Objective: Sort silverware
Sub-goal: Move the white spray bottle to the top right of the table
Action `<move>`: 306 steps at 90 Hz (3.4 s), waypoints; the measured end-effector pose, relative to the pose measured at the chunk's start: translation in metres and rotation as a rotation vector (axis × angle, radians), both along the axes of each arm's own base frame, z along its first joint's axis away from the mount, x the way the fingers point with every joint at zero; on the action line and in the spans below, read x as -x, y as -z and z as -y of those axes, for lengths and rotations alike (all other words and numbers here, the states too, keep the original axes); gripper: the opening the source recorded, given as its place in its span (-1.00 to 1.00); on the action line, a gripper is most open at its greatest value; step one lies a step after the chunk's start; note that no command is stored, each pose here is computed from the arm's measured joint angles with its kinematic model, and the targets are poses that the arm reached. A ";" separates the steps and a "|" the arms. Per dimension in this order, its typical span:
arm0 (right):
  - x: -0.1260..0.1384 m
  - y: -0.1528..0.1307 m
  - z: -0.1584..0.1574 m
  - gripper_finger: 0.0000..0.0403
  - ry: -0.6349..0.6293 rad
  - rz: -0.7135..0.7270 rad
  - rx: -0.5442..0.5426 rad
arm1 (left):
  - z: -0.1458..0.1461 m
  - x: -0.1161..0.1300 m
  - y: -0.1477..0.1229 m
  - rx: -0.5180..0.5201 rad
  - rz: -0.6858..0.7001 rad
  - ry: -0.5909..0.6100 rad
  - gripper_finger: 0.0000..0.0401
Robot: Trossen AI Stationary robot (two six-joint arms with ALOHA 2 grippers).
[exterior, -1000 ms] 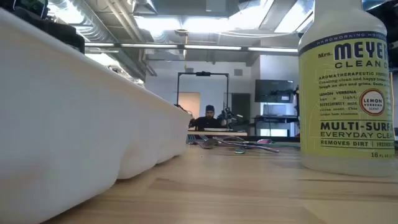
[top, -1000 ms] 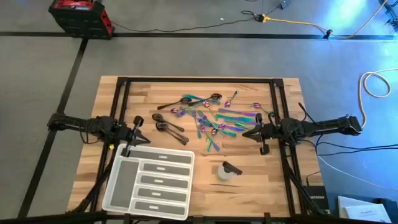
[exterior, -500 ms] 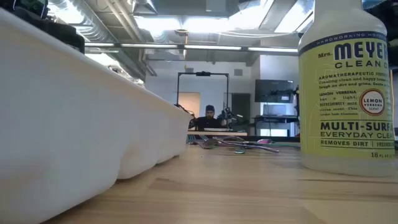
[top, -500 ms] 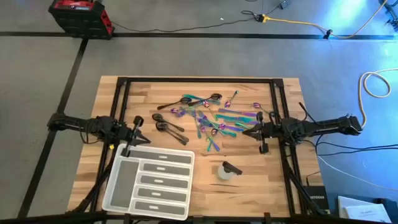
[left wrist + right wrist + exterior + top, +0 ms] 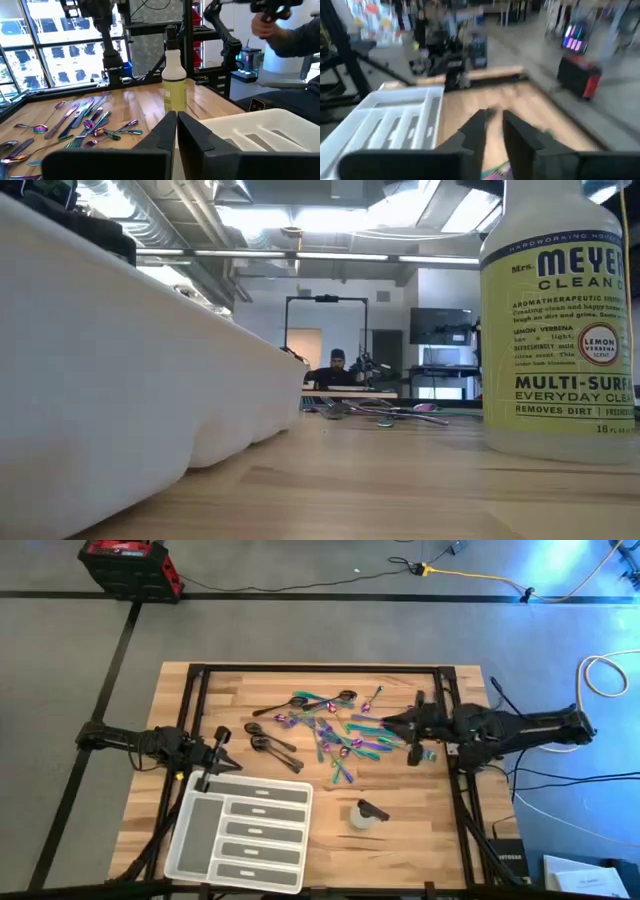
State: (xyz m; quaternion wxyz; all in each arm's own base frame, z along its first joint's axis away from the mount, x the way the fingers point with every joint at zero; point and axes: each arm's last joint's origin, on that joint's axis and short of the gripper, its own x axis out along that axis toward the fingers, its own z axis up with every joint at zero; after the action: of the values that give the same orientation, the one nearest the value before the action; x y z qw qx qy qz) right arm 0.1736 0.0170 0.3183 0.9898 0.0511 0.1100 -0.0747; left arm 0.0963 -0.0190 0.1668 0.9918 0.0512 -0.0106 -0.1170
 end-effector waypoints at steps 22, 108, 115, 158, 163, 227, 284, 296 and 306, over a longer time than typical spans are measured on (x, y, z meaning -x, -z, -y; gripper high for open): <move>-0.056 -0.037 -0.040 0.00 -0.002 -0.415 -0.213 | 0.000 0.000 0.000 0.000 0.000 0.000 -1.00; -0.091 -0.055 -0.135 0.35 0.103 -0.807 -0.383 | 0.000 0.000 0.000 0.000 0.000 0.000 -1.00; -0.091 -0.055 -0.135 0.35 0.101 -0.809 -0.384 | 0.000 0.000 0.000 0.000 0.000 0.000 -1.00; -0.097 -0.041 -0.160 0.35 0.008 -0.835 -0.334 | 0.000 0.000 0.000 0.000 0.000 0.000 -1.00; -0.100 -0.036 -0.164 0.35 0.013 -0.847 -0.312 | 0.000 0.000 0.000 0.000 0.000 0.000 -1.00; -0.106 -0.018 -0.164 -0.26 0.097 -0.890 -0.178 | 0.000 0.000 0.000 0.000 0.000 0.000 -1.00; -0.099 -0.087 -0.153 -0.55 -0.030 -0.774 -0.114 | 0.000 0.000 0.000 0.000 0.000 0.000 -1.00; -0.093 -0.113 -0.132 -0.55 0.019 -0.732 -0.008 | 0.000 0.000 0.000 0.000 0.000 0.000 -1.00; -0.095 -0.128 -0.101 -0.55 0.089 -0.725 0.036 | 0.000 0.000 0.000 0.000 0.000 0.000 -1.00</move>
State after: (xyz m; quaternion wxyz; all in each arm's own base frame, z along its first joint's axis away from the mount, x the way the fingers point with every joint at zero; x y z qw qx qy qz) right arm 0.2687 0.1184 0.4458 0.8831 0.0087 0.4499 -0.1331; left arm 0.0963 -0.0190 0.1669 0.9917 0.0513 -0.0107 -0.1170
